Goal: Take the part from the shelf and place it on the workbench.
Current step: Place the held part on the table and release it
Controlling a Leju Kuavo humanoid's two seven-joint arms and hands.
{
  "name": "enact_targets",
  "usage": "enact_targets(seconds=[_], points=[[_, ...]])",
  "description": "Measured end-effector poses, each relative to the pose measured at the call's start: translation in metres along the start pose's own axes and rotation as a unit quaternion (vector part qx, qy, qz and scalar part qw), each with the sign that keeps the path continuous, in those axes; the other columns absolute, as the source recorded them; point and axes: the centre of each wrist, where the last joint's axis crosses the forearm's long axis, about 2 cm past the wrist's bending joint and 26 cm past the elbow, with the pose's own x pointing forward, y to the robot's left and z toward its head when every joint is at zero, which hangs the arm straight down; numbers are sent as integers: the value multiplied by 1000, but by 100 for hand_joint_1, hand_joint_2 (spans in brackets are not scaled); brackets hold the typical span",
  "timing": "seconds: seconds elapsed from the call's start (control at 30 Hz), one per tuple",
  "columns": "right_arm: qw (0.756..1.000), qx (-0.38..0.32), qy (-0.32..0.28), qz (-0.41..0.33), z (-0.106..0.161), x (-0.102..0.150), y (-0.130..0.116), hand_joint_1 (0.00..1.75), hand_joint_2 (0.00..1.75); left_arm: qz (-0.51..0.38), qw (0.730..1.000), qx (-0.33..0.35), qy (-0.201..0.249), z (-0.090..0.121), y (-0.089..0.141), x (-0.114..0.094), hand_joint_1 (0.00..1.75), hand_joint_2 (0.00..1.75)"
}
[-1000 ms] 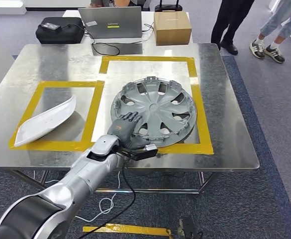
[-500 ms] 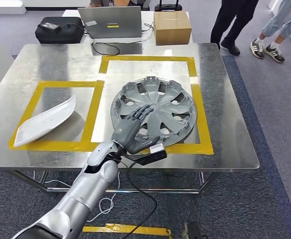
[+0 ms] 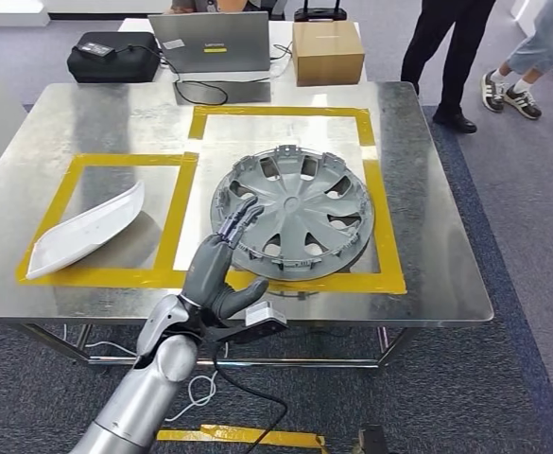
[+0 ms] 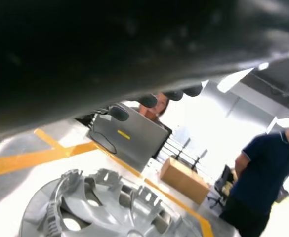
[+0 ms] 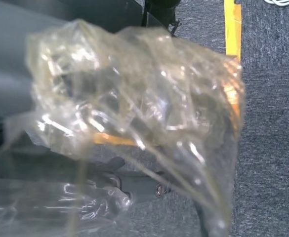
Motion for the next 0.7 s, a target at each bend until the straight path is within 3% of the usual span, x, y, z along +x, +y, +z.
enact_targets(seconds=[0.2,0.33,0.53,0.7], points=[[1000,-10,-4,-3,1,-5,-2,0,0,44,992,120,-4,36,13,-5,0,0],[1000,-16,-2,-8,2,-7,-3,0,0,20,979,197,44,64,32,-23,0,0],[1000,-23,2,-18,2,-10,-6,0,0,-23,959,261,107,100,59,-52,0,0],[999,-29,10,-31,3,-14,-8,0,0,-63,931,316,171,146,87,-81,0,0]])
